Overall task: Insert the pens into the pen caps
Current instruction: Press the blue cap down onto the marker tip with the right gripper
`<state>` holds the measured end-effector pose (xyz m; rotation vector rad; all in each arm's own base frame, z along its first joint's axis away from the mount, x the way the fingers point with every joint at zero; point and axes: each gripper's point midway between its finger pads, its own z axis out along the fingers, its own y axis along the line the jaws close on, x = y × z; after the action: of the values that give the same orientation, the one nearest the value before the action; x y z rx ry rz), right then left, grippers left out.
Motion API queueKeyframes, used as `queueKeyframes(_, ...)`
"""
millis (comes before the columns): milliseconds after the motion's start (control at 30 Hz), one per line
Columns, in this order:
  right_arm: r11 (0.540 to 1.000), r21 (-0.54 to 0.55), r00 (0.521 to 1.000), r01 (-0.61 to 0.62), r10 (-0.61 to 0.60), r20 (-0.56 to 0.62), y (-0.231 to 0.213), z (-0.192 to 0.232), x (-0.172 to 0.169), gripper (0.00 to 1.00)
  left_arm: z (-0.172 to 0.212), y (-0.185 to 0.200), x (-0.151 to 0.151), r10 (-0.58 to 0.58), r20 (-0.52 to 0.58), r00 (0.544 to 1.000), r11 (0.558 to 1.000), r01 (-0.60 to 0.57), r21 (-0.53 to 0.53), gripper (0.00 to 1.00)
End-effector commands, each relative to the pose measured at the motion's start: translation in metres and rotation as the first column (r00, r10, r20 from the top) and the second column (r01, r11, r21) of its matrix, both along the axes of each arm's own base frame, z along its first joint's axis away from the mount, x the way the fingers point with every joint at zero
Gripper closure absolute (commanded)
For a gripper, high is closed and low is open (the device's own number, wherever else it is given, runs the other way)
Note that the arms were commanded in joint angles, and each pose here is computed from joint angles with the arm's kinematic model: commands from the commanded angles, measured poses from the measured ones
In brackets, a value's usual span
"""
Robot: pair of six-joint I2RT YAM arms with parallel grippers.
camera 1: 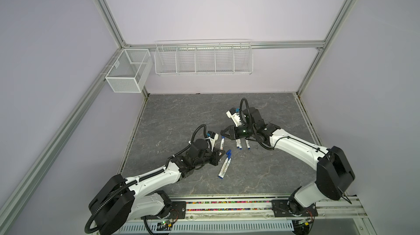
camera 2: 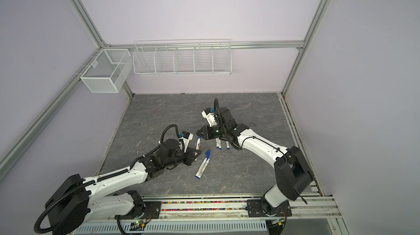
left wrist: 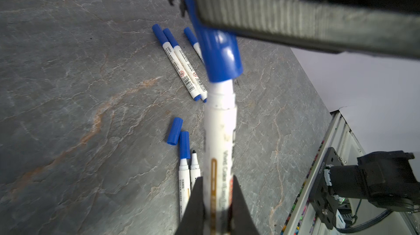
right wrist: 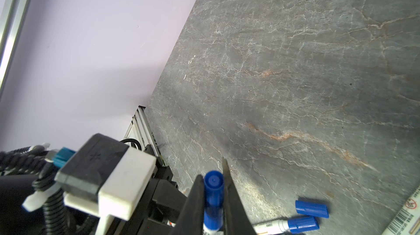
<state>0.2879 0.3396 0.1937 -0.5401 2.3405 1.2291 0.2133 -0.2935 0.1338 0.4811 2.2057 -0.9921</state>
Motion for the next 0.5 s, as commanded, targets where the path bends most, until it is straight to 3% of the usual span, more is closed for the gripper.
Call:
queueKeyframes(0, 0.999, 0.018, 0.999, -0.033, 0.034, -0.008, -0.005, 0.008, -0.013, 0.85, 0.012, -0.004, 0.006, 0.006, 0.033, 0.999, 1.0, -0.005, -0.021, 1.0)
queueKeyframes(167, 0.999, 0.011, 0.999, -0.032, 0.032, -0.019, -0.009, 0.005, -0.015, 0.85, 0.021, -0.006, 0.008, 0.006, 0.055, 0.998, 0.999, -0.004, -0.048, 1.0)
queueKeyframes(467, 0.993, 0.064, 0.994, -0.097, 0.099, -0.036, -0.021, 0.024, -0.027, 0.85, 0.073, -0.006, 0.022, 0.085, 0.149, 0.985, 0.982, -0.057, -0.179, 1.0)
